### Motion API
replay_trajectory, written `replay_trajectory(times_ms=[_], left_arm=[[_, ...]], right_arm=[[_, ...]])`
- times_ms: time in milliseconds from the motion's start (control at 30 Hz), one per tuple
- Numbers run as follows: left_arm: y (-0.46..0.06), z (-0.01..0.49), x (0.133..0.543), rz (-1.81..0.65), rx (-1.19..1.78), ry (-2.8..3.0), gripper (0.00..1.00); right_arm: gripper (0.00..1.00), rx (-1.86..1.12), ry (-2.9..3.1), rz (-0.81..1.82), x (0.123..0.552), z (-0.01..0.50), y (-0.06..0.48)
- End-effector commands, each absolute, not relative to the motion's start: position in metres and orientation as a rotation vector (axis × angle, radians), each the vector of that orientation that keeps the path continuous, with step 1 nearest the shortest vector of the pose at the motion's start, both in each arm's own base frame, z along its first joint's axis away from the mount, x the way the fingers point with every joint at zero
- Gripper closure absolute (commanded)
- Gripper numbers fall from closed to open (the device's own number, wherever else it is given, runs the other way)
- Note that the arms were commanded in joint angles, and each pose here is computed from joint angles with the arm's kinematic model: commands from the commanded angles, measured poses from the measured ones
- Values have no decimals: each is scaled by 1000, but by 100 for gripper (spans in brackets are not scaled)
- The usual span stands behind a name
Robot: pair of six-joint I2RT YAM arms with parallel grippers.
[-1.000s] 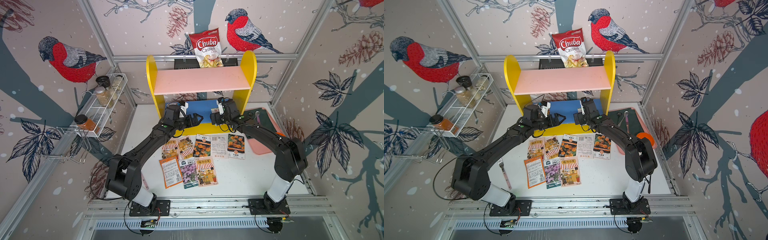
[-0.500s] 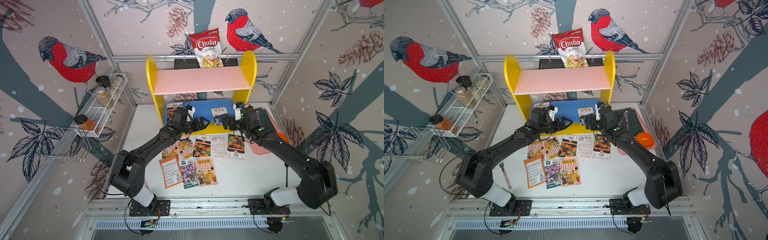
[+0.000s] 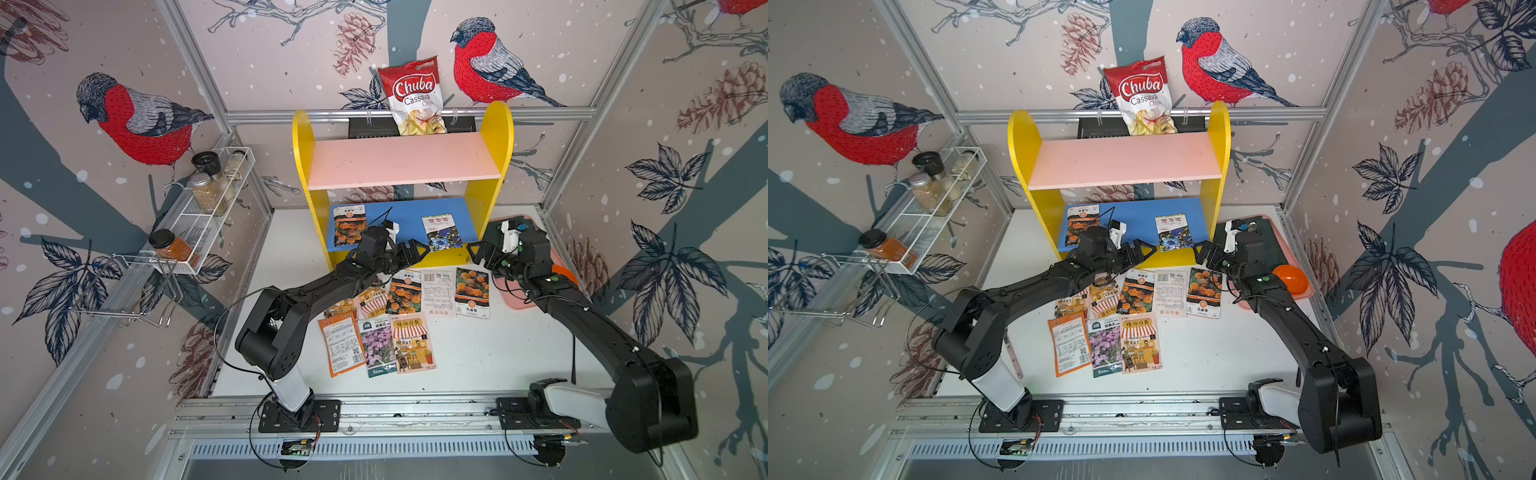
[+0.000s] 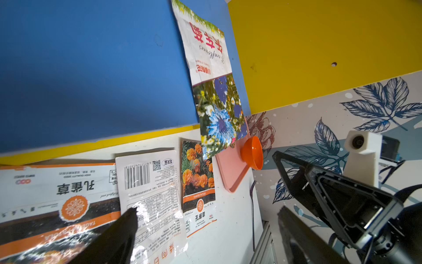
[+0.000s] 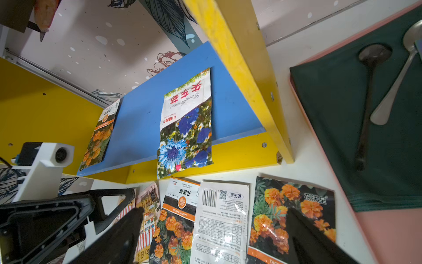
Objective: Take the seed bag off the shelf
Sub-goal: Pick up the seed packet from the shelf.
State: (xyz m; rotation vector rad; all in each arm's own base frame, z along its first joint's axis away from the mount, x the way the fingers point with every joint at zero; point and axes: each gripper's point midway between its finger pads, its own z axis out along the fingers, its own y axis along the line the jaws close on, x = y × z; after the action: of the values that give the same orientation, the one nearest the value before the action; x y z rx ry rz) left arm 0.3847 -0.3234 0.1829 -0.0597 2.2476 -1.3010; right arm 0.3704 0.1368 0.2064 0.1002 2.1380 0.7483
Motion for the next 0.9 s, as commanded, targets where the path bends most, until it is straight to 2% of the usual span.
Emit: replay_trajectory(times_ms=[0,467,867], left_arm=[[-334,197,394,-1368,-33,2163,6],[-352,187,409,-1464,-114,2130,11],[-369,178,415,-1443,-259,2083,29]], right_arm=[[3,110,2094,893,372,219,142],[13,178,2088,1109,393,194,152],[33,274,1970,1254,405,189,167]])
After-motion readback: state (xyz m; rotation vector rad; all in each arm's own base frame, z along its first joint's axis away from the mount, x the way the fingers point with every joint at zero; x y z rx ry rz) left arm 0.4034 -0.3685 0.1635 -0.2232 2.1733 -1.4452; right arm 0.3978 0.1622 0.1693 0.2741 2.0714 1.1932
